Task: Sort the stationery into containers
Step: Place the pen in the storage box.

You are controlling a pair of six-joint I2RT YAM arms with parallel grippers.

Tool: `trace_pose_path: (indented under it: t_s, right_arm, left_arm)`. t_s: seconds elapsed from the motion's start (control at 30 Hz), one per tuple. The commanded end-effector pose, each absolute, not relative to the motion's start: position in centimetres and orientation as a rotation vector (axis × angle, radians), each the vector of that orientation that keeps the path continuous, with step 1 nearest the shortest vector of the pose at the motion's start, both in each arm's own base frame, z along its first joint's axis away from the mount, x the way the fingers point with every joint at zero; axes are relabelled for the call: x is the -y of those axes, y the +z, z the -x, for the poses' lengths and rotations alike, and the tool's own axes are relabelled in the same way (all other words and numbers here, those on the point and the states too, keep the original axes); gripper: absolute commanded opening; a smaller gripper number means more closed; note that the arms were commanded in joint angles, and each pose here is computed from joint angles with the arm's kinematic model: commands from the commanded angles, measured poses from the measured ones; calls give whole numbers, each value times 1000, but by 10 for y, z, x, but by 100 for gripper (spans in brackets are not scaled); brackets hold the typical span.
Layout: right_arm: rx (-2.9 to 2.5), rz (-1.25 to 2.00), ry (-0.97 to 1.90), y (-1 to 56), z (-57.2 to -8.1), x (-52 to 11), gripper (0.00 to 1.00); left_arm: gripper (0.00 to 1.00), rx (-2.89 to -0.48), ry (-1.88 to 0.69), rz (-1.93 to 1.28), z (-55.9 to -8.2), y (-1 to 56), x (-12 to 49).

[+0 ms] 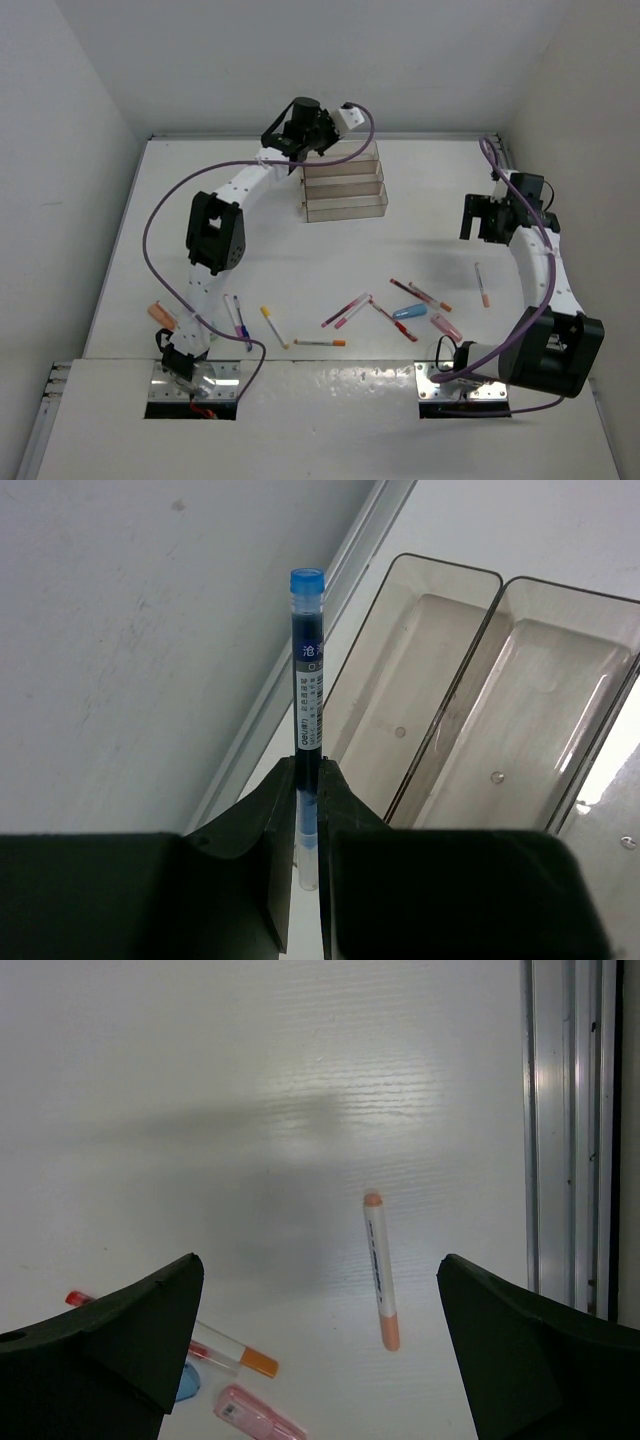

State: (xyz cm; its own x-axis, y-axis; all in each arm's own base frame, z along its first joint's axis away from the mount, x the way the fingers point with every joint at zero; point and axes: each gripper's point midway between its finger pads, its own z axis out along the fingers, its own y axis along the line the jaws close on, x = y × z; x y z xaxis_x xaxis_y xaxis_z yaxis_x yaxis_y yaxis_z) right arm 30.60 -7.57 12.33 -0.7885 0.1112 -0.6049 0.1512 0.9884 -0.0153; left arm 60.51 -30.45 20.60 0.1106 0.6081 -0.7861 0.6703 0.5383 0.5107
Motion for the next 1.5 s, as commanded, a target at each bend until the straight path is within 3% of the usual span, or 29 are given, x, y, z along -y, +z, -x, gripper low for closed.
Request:
trace_pose_path:
  t_s: [0.0, 0.43, 0.53, 0.57, 0.63, 0.67, 0.77, 1.0, 1.13, 1.17, 1.27, 1.37, 1.4, 1.47]
  right_arm:
    - [-2433, -199, -112, 134, -309, 81, 99]
    - [-2423, -195, -117, 133, -304, 80, 99]
    - [-2423, -197, -119, 133, -302, 81, 99]
    - [-2421, -200, -121, 133, -302, 82, 99]
    - [-2424, -200, -112, 133, -302, 81, 99]
    - [-2430, -196, -98, 132, -301, 78, 99]
    - [-2437, -186, -68, 133, -301, 75, 99]
    - [-2446, -131, 25, 137, -309, 61, 96]
    - [-2455, 117, 143, 143, -306, 27, 86]
    - [-2449, 221, 187, 143, -305, 7, 81]
    - [-2396, 540, 263, 145, -300, -41, 72]
    - [-2286, 927, 319, 144, -293, -101, 52]
    - [-2242, 1042, 319, 142, -292, -113, 41]
    - [-2167, 1224, 354, 139, -289, -148, 31]
  left_arm:
    - [0, -1497, -23, -1106, -617, 214, 306]
    - [0, -1528, 73, -1099, -641, 168, 303]
    - [13, -1546, 73, -1108, -640, 161, 301]
    - [27, -1552, 71, -1102, -640, 160, 300]
    - [44, -1553, 70, -1078, -640, 166, 300]
    - [48, -1552, 67, -1065, -641, 169, 300]
    - [56, -1534, 53, -1019, -643, 193, 300]
    - [54, -1542, -40, -944, -621, 253, 294]
    - [52, -1542, -198, -958, -553, 304, 270]
    - [52, -1627, -262, -963, -539, 276, 259]
    - [52, -1755, -409, -866, -510, 270, 227]
    - [52, -1864, -598, -739, -494, 269, 193]
    - [52, -1874, -630, -723, -490, 272, 185]
    - [53, -1923, -676, -705, -479, 268, 165]
